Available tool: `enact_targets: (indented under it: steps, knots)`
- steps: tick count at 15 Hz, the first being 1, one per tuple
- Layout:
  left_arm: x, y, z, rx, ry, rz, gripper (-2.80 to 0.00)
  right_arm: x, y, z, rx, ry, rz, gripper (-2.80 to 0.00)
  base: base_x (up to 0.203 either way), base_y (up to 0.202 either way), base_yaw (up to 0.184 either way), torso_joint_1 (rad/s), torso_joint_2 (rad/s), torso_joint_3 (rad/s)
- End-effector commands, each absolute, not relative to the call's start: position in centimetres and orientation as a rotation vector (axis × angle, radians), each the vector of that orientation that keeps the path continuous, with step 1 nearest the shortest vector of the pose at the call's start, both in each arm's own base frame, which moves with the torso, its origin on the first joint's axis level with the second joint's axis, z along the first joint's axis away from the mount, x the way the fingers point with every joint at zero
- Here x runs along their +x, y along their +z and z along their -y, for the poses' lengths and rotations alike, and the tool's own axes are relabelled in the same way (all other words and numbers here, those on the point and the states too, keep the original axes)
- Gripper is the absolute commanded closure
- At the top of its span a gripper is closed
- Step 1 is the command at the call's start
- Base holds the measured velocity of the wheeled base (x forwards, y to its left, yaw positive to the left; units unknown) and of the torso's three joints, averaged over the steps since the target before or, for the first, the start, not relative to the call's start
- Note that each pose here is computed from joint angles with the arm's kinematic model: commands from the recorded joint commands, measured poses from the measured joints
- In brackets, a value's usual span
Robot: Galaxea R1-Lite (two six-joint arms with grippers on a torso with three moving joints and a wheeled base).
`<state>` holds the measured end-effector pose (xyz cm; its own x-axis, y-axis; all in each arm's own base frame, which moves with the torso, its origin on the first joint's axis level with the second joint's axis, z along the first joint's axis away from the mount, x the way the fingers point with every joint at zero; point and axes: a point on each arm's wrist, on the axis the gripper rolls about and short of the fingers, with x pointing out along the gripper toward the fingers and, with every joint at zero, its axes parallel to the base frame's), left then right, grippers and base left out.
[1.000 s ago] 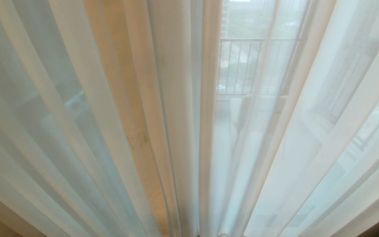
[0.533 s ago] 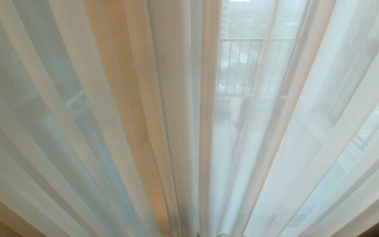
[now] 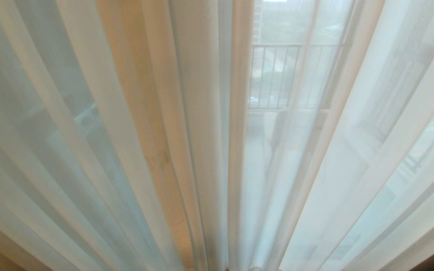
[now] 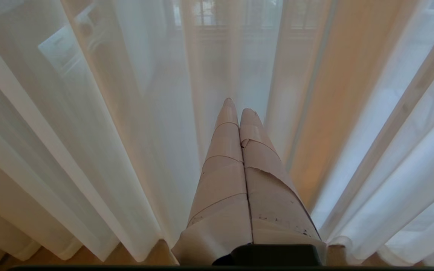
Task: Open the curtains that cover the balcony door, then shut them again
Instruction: Pull the inner curtains open on both sides
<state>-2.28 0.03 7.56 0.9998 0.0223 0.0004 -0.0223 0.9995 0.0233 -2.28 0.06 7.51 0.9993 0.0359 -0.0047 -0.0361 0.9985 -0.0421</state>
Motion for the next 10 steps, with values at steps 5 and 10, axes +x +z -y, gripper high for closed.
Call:
enact_targets:
  steps: [5, 10]
  knots:
    - [-3.8, 11.1, 0.1, 0.05, -0.023, 0.079, 0.0, -2.3, 7.5, -0.1, -0.043, 0.037, -0.004, 0.0, 0.0, 0.0, 0.0, 0.0, 0.0, 0.0]
    - [-5.7, 13.4, 0.3, 0.051, -0.125, 0.036, 0.0, -2.3, 7.5, -0.1, -0.043, 0.037, -0.004, 0.0, 0.0, 0.0, 0.0, 0.0, 0.0, 0.0]
